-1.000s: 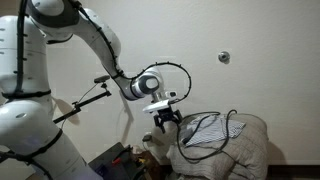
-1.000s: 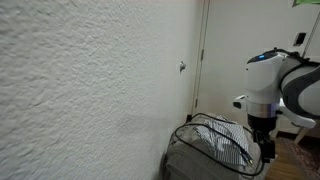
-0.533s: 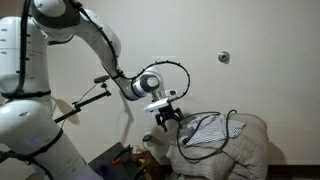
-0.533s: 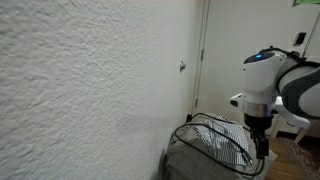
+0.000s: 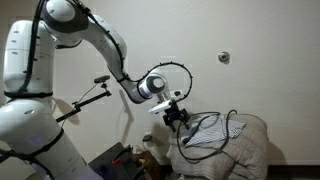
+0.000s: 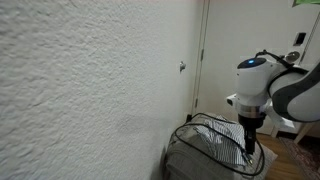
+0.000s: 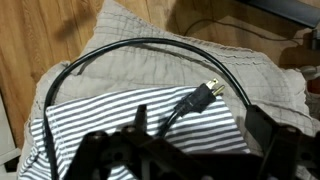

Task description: Tie a knot using the black cable

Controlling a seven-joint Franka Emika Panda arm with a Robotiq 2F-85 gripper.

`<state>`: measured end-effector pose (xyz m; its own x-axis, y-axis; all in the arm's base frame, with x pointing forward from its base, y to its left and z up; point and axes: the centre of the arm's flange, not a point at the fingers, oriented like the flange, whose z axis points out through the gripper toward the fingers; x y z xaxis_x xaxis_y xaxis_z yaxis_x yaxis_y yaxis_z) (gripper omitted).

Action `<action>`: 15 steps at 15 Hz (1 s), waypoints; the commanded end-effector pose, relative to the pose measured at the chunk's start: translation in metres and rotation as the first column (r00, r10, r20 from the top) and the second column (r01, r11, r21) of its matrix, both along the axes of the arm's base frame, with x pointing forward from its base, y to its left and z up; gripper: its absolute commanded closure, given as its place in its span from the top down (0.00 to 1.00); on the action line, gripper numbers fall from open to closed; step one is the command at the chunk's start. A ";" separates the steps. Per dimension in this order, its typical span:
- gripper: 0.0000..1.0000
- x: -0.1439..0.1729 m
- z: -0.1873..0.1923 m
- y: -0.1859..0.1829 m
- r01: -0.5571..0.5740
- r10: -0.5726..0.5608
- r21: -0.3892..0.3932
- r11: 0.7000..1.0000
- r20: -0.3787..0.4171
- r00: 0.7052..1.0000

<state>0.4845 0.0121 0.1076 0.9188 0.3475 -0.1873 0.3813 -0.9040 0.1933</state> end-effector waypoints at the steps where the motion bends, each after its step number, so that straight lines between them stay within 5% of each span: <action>1: 1.00 0.003 -0.027 -0.018 0.053 -0.054 0.094 0.994 0.013 0.998; 7: 1.00 -0.001 -0.052 -0.034 0.117 -0.121 0.170 0.979 0.013 0.993; 15: 1.00 0.013 -0.058 -0.031 0.164 -0.194 0.214 0.963 0.127 0.973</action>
